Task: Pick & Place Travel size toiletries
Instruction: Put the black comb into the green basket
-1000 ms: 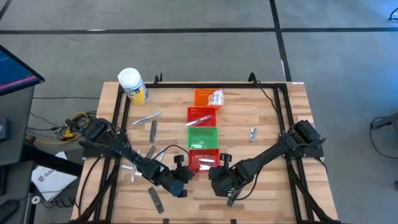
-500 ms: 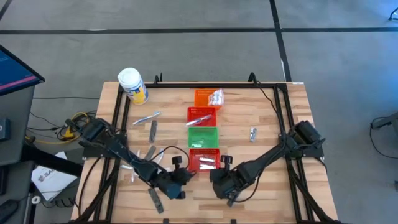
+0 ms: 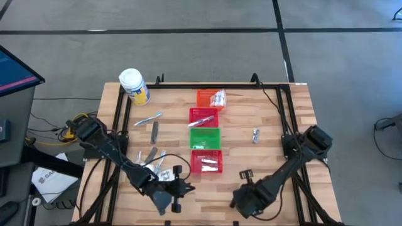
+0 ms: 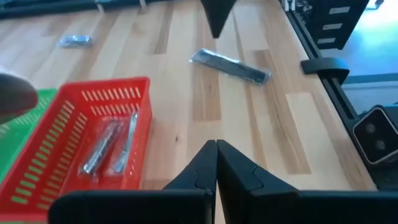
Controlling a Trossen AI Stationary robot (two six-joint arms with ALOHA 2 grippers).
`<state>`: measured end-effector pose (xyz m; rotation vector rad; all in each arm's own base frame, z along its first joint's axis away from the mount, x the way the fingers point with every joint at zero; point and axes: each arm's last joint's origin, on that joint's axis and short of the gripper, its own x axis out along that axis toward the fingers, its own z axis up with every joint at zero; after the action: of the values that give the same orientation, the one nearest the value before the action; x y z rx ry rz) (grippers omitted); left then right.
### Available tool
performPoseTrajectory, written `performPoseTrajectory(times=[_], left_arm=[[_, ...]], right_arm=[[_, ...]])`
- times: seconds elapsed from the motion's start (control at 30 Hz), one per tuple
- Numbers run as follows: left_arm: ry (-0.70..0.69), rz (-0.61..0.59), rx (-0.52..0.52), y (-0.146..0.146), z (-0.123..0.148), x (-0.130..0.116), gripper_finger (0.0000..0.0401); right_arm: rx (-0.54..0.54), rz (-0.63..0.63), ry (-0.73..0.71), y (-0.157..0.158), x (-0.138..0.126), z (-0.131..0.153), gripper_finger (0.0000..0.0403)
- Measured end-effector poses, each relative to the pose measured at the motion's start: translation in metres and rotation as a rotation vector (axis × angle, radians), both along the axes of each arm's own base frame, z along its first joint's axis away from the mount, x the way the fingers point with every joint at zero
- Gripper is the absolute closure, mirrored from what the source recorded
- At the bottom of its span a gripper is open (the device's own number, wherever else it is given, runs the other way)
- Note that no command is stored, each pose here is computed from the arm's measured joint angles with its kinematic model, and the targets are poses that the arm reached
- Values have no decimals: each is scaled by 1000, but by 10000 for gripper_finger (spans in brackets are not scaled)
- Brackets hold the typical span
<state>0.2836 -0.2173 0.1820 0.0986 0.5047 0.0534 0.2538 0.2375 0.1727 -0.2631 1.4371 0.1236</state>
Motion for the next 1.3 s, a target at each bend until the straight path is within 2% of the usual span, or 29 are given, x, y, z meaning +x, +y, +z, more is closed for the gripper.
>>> performPoseTrajectory(times=[0.27, 0.37, 0.53, 0.77, 0.97, 1.07, 1.17, 1.3], left_arm=[[-10, -3, -1, 0, 1, 1, 401], [-11, -3, -1, 0, 1, 1, 401], [-15, -4, -5, 0, 1, 1, 401], [-15, -17, -18, -1, 2, 2, 401], [-28, -18, -30, -2, 3, 2, 401], [-33, -18, -34, -2, 4, 2, 401], [-35, -23, -36, -3, 4, 1, 401], [-38, -33, -39, -6, 4, 0, 401]], right_arm=[[36, 62, -40, 0, 2, -13, 403], [92, 58, -1, -9, 6, -22, 403], [126, 30, 58, -21, 7, -31, 403], [188, -8, -25, -27, 24, -30, 403], [234, -123, -109, -31, 38, -28, 403], [263, -130, -112, -31, 40, -27, 403], [213, -136, -10, -32, 26, -27, 403], [155, -158, 56, -27, 11, -27, 403]])
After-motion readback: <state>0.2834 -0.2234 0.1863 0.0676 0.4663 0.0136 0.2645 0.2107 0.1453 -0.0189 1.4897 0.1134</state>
